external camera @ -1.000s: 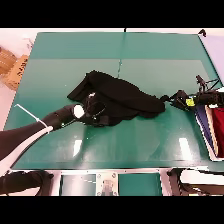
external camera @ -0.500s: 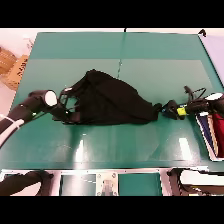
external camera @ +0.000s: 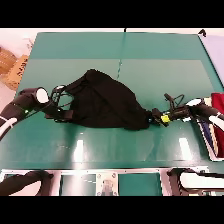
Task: Fold the shirts.
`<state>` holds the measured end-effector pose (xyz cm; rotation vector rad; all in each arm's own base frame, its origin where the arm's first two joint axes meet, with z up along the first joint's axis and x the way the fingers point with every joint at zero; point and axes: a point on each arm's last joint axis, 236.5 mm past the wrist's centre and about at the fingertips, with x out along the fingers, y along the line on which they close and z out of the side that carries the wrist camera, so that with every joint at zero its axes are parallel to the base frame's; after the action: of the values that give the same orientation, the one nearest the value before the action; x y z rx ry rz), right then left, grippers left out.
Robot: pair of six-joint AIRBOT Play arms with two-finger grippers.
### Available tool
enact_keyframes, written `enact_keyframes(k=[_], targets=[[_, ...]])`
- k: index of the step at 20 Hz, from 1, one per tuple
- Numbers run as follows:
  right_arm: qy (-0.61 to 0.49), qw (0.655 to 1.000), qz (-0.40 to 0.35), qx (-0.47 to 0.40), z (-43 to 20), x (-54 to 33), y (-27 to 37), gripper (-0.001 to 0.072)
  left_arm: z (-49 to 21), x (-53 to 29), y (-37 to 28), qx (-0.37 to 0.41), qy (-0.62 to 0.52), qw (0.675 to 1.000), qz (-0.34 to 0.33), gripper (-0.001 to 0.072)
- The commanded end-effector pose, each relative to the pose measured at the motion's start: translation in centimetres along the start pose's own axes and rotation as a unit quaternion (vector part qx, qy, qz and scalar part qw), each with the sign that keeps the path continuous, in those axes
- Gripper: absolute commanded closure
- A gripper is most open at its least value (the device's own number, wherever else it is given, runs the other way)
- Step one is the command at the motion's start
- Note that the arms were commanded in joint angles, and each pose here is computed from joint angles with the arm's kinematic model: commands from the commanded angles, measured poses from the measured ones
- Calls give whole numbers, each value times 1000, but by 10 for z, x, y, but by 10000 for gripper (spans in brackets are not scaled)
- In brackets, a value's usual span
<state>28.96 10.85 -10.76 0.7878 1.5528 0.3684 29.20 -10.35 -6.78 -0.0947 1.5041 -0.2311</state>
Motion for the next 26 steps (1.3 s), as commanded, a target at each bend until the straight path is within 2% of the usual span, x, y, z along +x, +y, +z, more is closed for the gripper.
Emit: enact_keyframes(k=[1,3,5,7,9,11,14,17,19,22,24,26], targets=[[25,999,25,-20,-14,7,28,701,7,-7,-1,9,-7,1000,0,683],[-5,998,42,-46,3,-19,51,701,28,-33,-9,30,-31,999,-4,683],[-81,991,68,-83,36,-69,90,702,59,-82,-24,59,-80,995,-9,683],[-180,969,104,-135,61,-140,144,701,95,-158,-45,84,-170,982,-19,683],[-270,933,129,-200,67,-215,200,702,120,-256,-75,121,-288,949,-37,683],[-352,890,132,-259,56,-288,250,702,124,-360,-111,157,-404,898,-69,683],[-476,803,124,-335,16,-395,319,702,92,-496,-157,209,-547,802,-118,683],[-582,701,108,-397,-48,-482,373,702,40,-583,-192,250,-645,701,-176,683],[-643,631,94,-425,-93,-527,400,702,11,-616,-196,262,-686,655,-177,683],[-706,555,70,-434,-141,-566,416,702,-26,-648,-193,262,-725,613,-170,683],[-730,532,48,-427,-150,-578,413,702,-35,-651,-193,271,-730,607,-160,683],[-740,524,32,-421,-147,-584,409,701,-30,-644,-188,270,-724,618,-146,683]])
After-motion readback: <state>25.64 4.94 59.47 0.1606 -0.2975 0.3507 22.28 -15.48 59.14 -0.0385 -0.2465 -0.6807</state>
